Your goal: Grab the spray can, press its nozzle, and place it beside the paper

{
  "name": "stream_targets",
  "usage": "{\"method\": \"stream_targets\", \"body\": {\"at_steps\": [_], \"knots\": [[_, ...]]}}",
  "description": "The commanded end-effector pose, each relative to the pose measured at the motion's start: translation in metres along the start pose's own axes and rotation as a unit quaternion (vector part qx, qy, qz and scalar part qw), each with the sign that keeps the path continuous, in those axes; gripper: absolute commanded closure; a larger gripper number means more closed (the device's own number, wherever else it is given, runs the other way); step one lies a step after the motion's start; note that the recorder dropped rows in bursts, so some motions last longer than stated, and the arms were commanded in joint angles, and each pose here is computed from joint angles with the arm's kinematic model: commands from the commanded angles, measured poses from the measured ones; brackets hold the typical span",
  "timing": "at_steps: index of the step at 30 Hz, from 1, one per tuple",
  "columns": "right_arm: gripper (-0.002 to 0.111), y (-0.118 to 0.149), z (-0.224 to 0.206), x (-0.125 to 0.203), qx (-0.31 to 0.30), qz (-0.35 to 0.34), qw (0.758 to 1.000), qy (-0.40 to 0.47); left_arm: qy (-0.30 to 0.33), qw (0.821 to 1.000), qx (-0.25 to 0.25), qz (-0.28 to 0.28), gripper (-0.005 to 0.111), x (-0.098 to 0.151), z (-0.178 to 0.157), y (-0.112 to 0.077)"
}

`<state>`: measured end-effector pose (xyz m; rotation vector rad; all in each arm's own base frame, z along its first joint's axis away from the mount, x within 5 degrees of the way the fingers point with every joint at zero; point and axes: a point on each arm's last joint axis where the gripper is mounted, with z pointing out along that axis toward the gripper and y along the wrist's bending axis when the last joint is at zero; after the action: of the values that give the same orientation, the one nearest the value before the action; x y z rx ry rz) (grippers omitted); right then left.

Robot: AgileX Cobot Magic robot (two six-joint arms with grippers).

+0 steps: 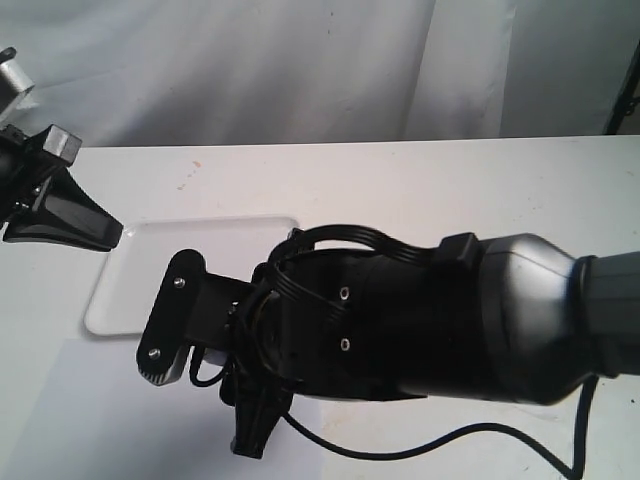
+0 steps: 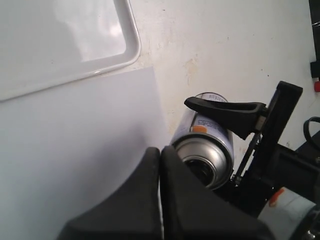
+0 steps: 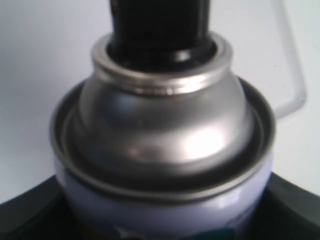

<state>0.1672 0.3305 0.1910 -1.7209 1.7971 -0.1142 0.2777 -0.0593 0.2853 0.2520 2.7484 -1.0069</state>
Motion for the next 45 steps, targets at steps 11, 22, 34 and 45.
{"method": "stream_targets", "body": {"at_steps": [11, 22, 34, 45], "knots": [[0.108, 0.003, -0.006, 0.005, -0.035, -0.045, 0.998, 0.038, 0.034, 0.998, 0.04, -0.025, 0.107, 0.023, 0.022, 0.01], [0.108, 0.009, -0.007, 0.008, -0.068, -0.051, 0.995, 0.053, 0.047, 0.995, 0.076, -0.049, 0.107, 0.039, 0.036, 0.015], [0.108, 0.0, -0.004, 0.01, -0.065, -0.034, 0.996, 0.043, 0.046, 0.991, 0.111, -0.056, 0.107, 0.05, 0.046, 0.016], [0.108, 0.001, -0.003, 0.009, -0.065, -0.032, 0.997, 0.039, 0.086, 0.988, 0.115, -0.059, 0.107, 0.051, 0.065, 0.017]]}}
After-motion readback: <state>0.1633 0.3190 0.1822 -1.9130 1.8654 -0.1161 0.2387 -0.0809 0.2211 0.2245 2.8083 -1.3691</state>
